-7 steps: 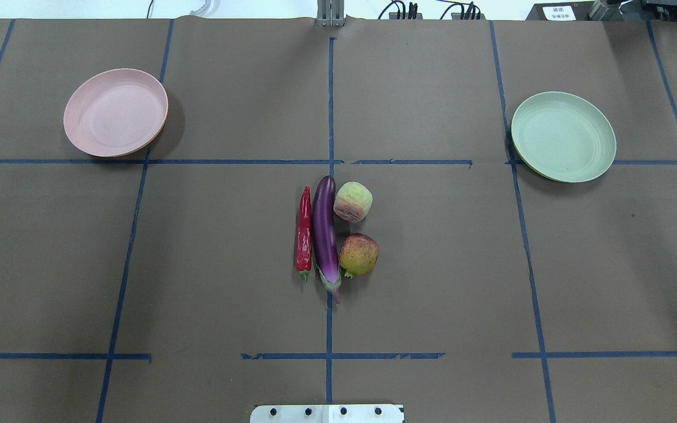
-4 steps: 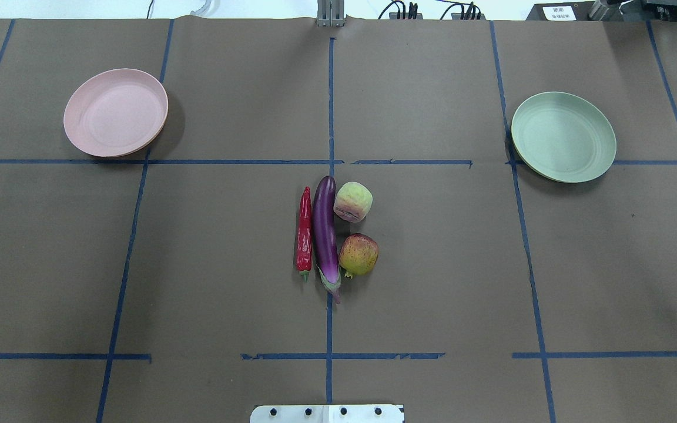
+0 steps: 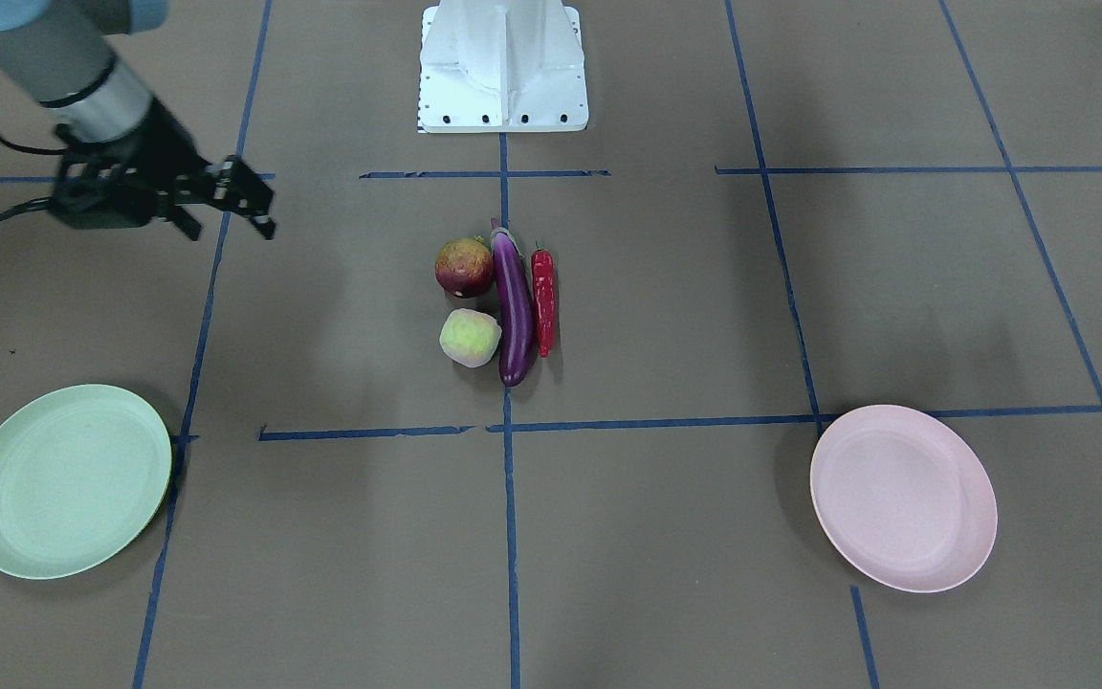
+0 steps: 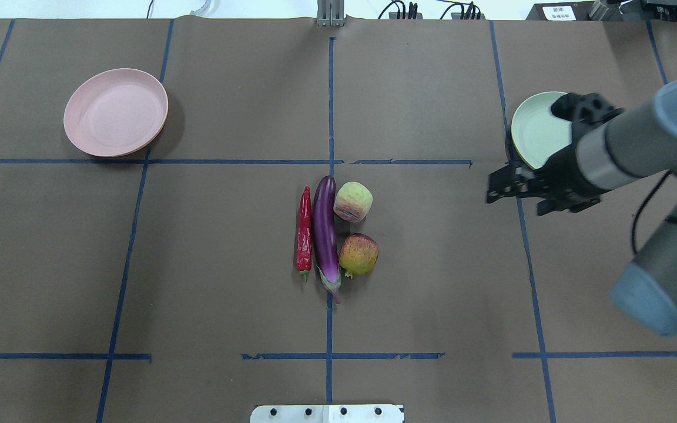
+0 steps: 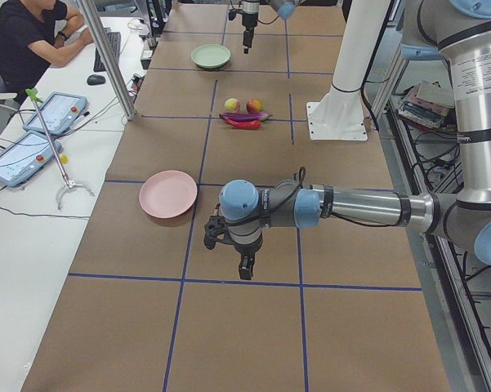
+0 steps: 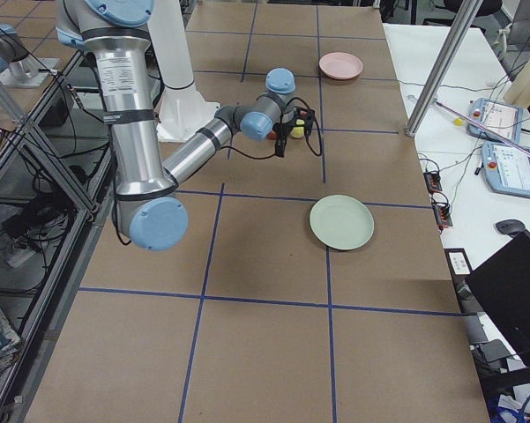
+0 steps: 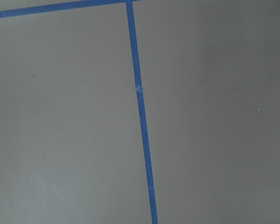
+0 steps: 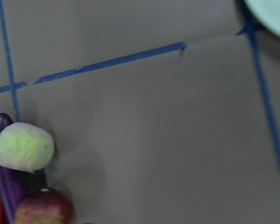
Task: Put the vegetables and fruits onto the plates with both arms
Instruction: 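Reach the right gripper down to the red-yellow apple and grasp it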
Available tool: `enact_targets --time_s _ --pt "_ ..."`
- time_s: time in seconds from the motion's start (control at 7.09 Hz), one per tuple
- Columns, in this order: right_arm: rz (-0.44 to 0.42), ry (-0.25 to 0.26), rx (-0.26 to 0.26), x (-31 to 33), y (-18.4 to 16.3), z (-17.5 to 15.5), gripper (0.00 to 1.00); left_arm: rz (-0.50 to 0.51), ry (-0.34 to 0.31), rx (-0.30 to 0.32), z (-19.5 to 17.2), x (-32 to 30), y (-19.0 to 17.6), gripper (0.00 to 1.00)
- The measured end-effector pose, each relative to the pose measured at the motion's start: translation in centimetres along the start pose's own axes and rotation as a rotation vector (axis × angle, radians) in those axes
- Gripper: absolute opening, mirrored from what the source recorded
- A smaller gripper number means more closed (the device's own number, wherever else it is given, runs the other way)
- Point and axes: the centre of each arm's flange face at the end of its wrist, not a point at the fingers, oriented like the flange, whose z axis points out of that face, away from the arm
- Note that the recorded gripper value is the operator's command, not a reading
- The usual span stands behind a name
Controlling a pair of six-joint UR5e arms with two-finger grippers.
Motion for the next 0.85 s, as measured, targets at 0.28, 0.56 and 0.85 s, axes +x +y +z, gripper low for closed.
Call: enact_targets --time_s 0.28,0.56,0.85 --pt "0.167 0.012 0.071 -12.0 5.1 6.9 1.0 -0.002 0.0 -0.005 0.3 -0.3 0.0 1.0" --pt "0.282 0.078 0.108 -17.1 5.9 11.6 1.0 -0.003 0.0 -0.006 0.3 -0.3 0.0 1.0" --pt "0.303 0.161 0.108 -17.1 7.0 13.5 1.0 -0.002 0.0 -0.006 0.3 -0.3 0.0 1.0"
